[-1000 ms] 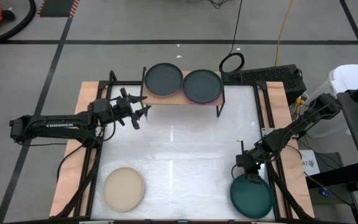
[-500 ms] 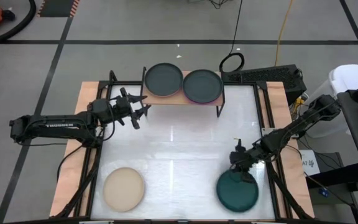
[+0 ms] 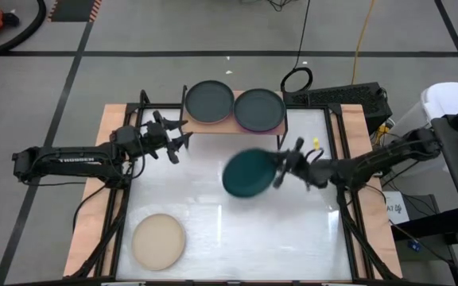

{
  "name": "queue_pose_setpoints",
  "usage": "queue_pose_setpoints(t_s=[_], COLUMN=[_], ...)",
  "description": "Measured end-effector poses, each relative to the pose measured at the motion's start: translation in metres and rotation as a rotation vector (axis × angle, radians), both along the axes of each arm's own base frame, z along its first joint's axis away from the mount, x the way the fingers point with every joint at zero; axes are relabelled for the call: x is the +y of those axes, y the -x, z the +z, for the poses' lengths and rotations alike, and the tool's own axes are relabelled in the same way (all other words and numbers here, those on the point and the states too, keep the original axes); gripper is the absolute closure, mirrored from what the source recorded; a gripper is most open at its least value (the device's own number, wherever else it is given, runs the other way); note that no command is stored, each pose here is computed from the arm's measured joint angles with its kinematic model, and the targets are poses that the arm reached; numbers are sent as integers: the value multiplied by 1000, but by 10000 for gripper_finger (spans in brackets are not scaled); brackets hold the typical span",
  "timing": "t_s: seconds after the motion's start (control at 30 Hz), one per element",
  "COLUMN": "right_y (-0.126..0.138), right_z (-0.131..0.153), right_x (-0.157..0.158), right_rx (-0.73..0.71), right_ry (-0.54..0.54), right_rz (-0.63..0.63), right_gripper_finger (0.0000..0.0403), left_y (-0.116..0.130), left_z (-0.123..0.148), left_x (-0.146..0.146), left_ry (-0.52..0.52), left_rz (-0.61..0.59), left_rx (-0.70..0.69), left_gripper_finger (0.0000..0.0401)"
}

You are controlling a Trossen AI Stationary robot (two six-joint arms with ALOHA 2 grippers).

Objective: Place and stack plates onto a shelf
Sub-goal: Stack the dark green plate on the left black plate on the shelf

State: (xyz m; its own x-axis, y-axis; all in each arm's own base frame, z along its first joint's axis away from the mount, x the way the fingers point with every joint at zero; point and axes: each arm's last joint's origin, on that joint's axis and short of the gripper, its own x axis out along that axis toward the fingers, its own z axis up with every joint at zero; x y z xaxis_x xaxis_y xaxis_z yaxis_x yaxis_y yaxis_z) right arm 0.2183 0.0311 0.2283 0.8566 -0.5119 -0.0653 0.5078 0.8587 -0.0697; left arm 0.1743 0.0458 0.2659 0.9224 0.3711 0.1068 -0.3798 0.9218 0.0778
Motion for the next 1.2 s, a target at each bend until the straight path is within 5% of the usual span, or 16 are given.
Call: queue_pose_setpoints(t_s=[0.13,0.37,0.67,0.8,1.2], right_y=[-2,0,-21,-52,-132], right_z=[21,30,51,55,47], right_x=[-21,-55,-100,-111,-157], right_rx=[-201,-346,-550,-530,-366], right_ry=[4,-33,-105,-112,-126], right_rz=[-88,-225,-126,-39,-125], right_gripper_finger=[402,402,403,403,403], left_y=[0,1,24,30,28], left_z=[0,-1,14,12,3], left_x=[0,0,-3,-4,-4], left_ry=[23,6,-61,-59,-34], left_rz=[-2,4,105,103,101], left_rx=[-7,10,-35,-6,89], left_gripper_finger=[183,183,183,183,183])
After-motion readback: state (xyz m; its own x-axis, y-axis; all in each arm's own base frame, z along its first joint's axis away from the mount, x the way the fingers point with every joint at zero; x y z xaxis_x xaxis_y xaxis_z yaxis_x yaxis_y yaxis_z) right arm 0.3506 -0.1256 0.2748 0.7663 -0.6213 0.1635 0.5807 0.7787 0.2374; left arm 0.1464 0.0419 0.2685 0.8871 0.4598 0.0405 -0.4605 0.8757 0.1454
